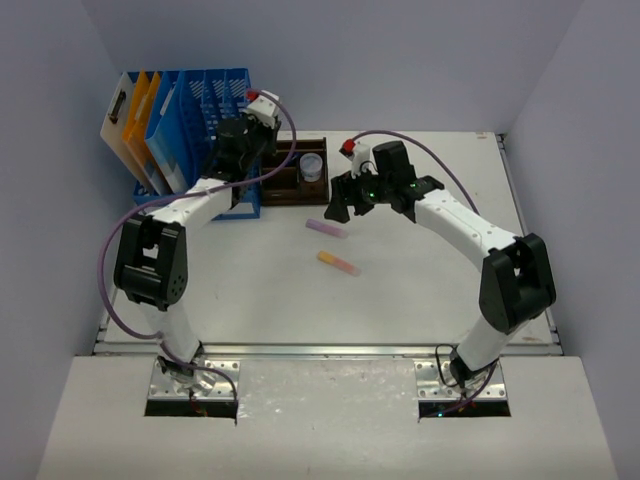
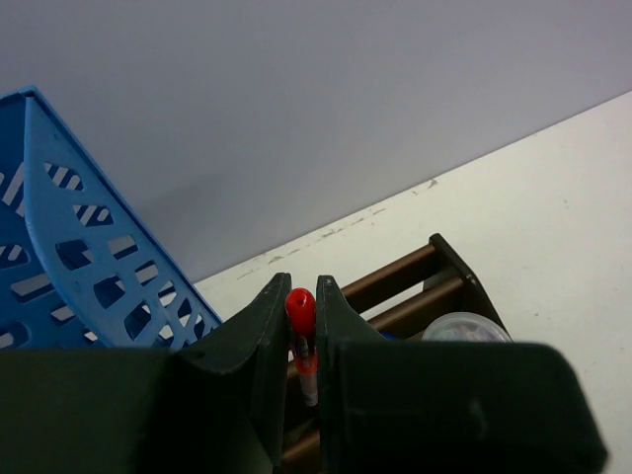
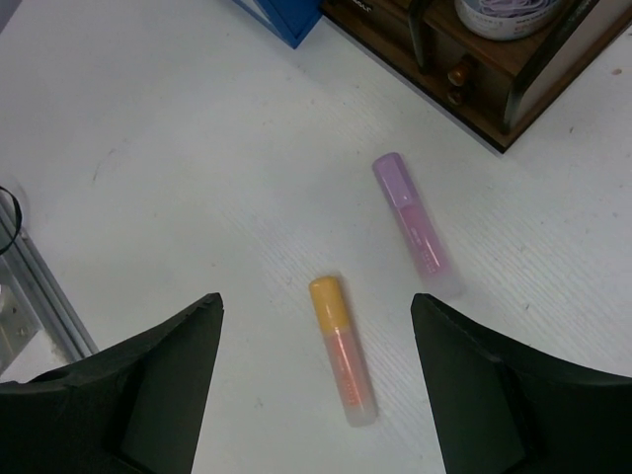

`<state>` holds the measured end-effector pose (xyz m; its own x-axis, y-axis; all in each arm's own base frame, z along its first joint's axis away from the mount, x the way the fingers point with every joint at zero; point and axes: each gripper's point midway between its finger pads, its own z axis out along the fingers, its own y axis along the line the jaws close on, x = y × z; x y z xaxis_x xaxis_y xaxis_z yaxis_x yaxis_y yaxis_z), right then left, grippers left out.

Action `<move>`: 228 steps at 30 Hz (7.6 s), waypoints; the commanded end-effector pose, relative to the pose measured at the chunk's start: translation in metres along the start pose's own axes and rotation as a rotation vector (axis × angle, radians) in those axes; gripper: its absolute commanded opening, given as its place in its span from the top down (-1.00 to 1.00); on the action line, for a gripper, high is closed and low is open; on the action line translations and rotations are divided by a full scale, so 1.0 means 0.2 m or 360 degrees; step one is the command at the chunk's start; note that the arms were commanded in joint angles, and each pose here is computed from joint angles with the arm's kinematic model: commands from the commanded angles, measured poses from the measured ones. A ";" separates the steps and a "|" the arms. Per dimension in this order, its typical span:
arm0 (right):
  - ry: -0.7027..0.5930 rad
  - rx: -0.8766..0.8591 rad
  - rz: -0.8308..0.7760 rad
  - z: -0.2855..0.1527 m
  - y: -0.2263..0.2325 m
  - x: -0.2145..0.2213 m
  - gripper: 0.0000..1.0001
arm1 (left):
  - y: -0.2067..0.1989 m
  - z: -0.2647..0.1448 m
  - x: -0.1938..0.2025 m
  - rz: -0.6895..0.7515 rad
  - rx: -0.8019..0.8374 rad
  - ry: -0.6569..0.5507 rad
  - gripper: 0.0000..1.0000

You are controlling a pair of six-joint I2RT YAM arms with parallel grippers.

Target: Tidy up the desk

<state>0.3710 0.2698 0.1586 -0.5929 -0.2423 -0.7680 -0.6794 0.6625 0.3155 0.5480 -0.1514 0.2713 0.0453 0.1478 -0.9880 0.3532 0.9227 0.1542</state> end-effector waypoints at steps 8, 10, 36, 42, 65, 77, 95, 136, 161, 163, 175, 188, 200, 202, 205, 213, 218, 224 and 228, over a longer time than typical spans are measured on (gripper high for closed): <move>0.0033 0.0166 -0.0190 0.01 -0.14 0.02 -0.51 | 0.01 0.13 -0.03 0.0030 -0.0039 -0.0097 1.00; 0.0059 0.0219 -0.0213 0.03 -0.18 0.05 -0.49 | 0.01 0.13 0.00 0.0020 -0.0033 -0.0076 1.00; 0.0267 0.0379 -0.0672 0.33 -0.40 0.37 -0.06 | -0.04 -0.20 -0.36 -0.0284 0.0057 -0.0088 -0.25; 0.0286 0.0377 -0.0697 0.41 -0.43 0.39 -0.07 | -0.11 -0.37 -0.28 -0.0354 0.0140 0.0066 -0.50; 0.0225 0.0062 -0.0590 0.31 -0.18 0.39 0.97 | -0.13 -0.66 -0.08 -0.0882 0.0214 0.0301 -0.74; -0.0241 0.0100 -0.0267 0.07 0.05 -0.23 0.97 | -0.35 -0.80 0.13 -0.1394 0.0333 0.0577 -0.71; -0.0257 0.0210 -0.0638 0.14 0.18 -0.31 0.97 | -0.42 -0.61 0.05 -0.1754 0.0414 0.0558 -0.68; -0.0147 0.0249 -0.0403 -0.01 0.07 -0.17 -0.65 | -0.05 -0.38 -0.09 -0.0562 0.0185 0.0104 1.00; -0.0068 0.0351 -0.0344 -0.07 -0.11 -0.05 -0.61 | -0.09 -0.04 0.25 -0.0225 0.0256 0.0137 1.00; -0.0058 0.0353 -0.0346 -0.07 -0.12 -0.03 -0.61 | -0.11 -0.03 0.26 -0.0225 0.0277 0.0132 1.00; -0.0070 0.0359 -0.0356 -0.08 -0.13 -0.04 -0.61 | -0.22 0.05 0.42 -0.0225 0.0300 0.0184 0.99; 0.0041 0.0338 -0.0439 -0.07 -0.15 0.10 -0.54 | -0.24 0.06 0.52 -0.0199 0.0276 0.0257 0.32; 0.0307 0.0270 -0.0449 -0.01 -0.17 0.43 -0.24 | -0.22 -0.02 0.15 -0.0207 0.0294 0.0125 -0.23; 0.0372 0.0257 -0.0510 0.01 -0.13 0.48 -0.16 | -0.20 -0.08 -0.02 -0.0204 0.0288 0.0040 -0.27; 0.0440 0.0267 -0.0609 0.06 -0.08 0.56 -0.14 | -0.16 -0.20 -0.21 -0.0281 0.0258 -0.0024 -0.48; 0.0601 0.0294 -0.0607 0.19 -0.09 0.67 -0.14 | -0.12 -0.51 -0.24 -0.0527 0.0242 0.0090 -0.62; 0.0639 0.0276 -0.0626 0.26 -0.11 0.68 -0.13 | -0.11 -0.64 -0.09 -0.0612 0.0200 0.0183 -0.63; 0.0707 0.0272 -0.0658 0.32 -0.15 0.75 0.03 | -0.09 -0.70 0.01 -0.0671 0.0157 0.0224 -0.63; 0.0696 0.0257 -0.0665 0.32 -0.14 0.74 0.67 | -0.10 -0.70 0.04 -0.0708 0.0166 0.0247 -0.62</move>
<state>0.3191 0.2538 -0.0085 -0.4727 -0.7460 -0.4691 -0.8296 0.5563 -0.0487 0.4108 -0.1178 0.2308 -0.3415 -0.1552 -0.9270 0.3709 0.8840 -0.2847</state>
